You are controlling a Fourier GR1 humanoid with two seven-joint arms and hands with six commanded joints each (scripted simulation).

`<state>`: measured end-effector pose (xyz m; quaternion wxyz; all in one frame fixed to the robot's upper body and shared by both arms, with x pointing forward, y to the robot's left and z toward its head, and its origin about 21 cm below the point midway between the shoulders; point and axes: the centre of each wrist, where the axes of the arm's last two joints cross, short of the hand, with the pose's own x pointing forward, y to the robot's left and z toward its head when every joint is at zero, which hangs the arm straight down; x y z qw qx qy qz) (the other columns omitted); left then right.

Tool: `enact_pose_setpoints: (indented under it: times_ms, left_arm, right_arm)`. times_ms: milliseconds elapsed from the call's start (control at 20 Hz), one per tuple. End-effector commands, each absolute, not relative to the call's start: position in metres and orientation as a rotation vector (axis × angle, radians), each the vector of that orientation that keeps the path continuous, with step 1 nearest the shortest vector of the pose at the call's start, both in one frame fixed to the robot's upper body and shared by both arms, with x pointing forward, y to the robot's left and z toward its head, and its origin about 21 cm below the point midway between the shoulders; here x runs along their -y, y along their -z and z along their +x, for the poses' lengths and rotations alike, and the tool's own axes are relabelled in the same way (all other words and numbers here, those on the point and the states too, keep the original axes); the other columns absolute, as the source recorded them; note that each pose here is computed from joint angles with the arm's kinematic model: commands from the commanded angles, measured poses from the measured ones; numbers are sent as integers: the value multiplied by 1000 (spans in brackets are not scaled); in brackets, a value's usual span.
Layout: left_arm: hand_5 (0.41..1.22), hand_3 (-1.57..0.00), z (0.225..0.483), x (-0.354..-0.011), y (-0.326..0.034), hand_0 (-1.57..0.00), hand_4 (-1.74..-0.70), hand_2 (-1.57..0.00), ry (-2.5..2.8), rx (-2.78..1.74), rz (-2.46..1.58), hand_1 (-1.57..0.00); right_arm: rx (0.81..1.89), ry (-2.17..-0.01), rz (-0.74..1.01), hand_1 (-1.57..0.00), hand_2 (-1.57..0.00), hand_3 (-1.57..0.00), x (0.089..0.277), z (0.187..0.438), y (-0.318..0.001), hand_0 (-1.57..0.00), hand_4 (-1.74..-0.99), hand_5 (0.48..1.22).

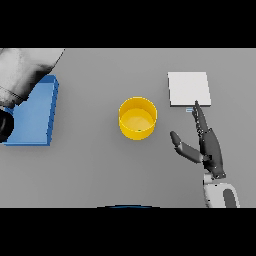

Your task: Pick up the red beaker and tilt it to pour out 1 green nut into yellow bowl. Pick up the yellow bowl and place it on the metallic measuring scale.

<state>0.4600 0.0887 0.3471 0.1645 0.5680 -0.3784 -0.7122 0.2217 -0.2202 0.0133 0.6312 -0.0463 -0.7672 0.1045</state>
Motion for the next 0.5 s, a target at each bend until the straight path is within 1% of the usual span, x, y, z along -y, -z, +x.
enact_pose_setpoints:
  times_ms: [0,150,200,300,350,400,450]
  left_arm:
    - [1221,-1515,465,-110,-355,-1571,-1733,-1571,1902,1130,1514,-1571]
    - [1221,-1520,477,-190,-360,-1571,-1737,-1571,1481,1262,1213,-1571]
    - [1221,-1530,479,-211,-355,-1571,-1738,-1571,1375,1292,1149,-1571]
    - [1221,-1545,481,-253,-334,-1571,-1739,-1571,1162,1321,1045,-1571]
    - [1221,-1550,481,-272,-320,-1571,-1739,-1571,1070,1319,1010,-1571]
    - [1221,-1554,482,-280,-302,-1571,-1740,-1571,977,1289,995,-1571]
    - [1221,-1558,480,-295,-285,-1571,-1740,-1571,892,1244,998,-1571]
  right_arm:
    - [1752,-252,-110,1,1,1,221,222,-12,1,-1104,576]
    - [1750,-243,-96,1,1,1,220,225,-12,1,-1116,582]
    - [1759,-256,-114,1,1,1,224,226,-13,1,-1121,588]
    - [1752,-265,-114,1,1,1,223,224,-11,1,-1125,601]
    - [1761,-284,-125,1,1,1,218,225,-14,1,-1127,606]
    - [1752,-294,-129,1,1,1,219,229,-13,1,-1132,614]
    - [1752,-292,-128,1,1,1,220,228,-12,1,-1132,621]
